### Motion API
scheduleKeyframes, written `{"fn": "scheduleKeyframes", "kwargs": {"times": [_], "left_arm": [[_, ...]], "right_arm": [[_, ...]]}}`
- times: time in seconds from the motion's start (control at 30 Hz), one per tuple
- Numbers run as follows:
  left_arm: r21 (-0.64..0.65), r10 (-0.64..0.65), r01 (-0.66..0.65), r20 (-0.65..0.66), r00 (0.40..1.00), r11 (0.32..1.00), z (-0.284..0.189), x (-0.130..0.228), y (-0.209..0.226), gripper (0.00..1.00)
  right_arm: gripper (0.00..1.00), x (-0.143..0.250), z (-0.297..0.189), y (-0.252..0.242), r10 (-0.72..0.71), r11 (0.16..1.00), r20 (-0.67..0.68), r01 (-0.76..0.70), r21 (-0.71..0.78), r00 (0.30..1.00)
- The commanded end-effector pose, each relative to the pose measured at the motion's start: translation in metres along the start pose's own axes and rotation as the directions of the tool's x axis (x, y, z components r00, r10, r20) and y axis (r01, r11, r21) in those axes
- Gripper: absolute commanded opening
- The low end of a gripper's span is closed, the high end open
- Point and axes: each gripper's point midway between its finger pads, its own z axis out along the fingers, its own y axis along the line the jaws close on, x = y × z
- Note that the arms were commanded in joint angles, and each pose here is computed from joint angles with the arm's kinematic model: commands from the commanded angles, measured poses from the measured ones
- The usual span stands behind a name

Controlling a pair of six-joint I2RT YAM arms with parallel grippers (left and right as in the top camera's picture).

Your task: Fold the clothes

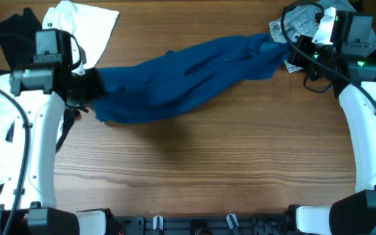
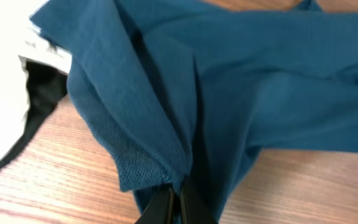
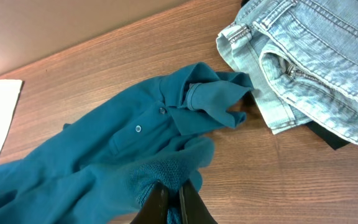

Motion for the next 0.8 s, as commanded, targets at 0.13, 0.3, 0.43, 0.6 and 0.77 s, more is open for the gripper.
{"fn": "scheduleKeyframes", "kwargs": {"times": [0.13, 0.3, 0.43, 0.6, 0.77], "left_arm": [[-0.152, 0.004, 0.053, 0.350, 0.937, 0.987, 0.118, -0.132, 0.017, 0.93], [-0.136, -0.026, 0.031, 0.036, 0.999, 0.990, 0.148, -0.064, 0.024, 1.00], [-0.110, -0.051, 0.026, -0.233, 0.971, 0.994, 0.122, 0.013, 0.022, 1.00], [-0.096, -0.069, 0.051, -0.196, 0.978, 0.994, 0.171, 0.040, 0.042, 0.98], [-0.112, -0.012, 0.012, -0.004, 1.000, 0.994, 0.190, 0.009, 0.050, 0.93]], "right_arm": [[0.04, 0.014, 0.033, -0.011, 0.020, 1.000, -0.079, -0.019, 0.013, 0.997], [0.04, 0.018, 0.038, -0.013, 0.018, 1.000, -0.096, -0.017, 0.013, 0.995], [0.04, 0.018, 0.038, -0.013, 0.017, 1.000, -0.095, -0.016, 0.013, 0.995], [0.04, 0.019, 0.038, -0.013, 0.010, 1.000, -0.099, -0.009, 0.013, 0.995], [0.04, 0.019, 0.038, -0.013, 0.010, 1.000, -0.099, -0.009, 0.013, 0.995]]}}
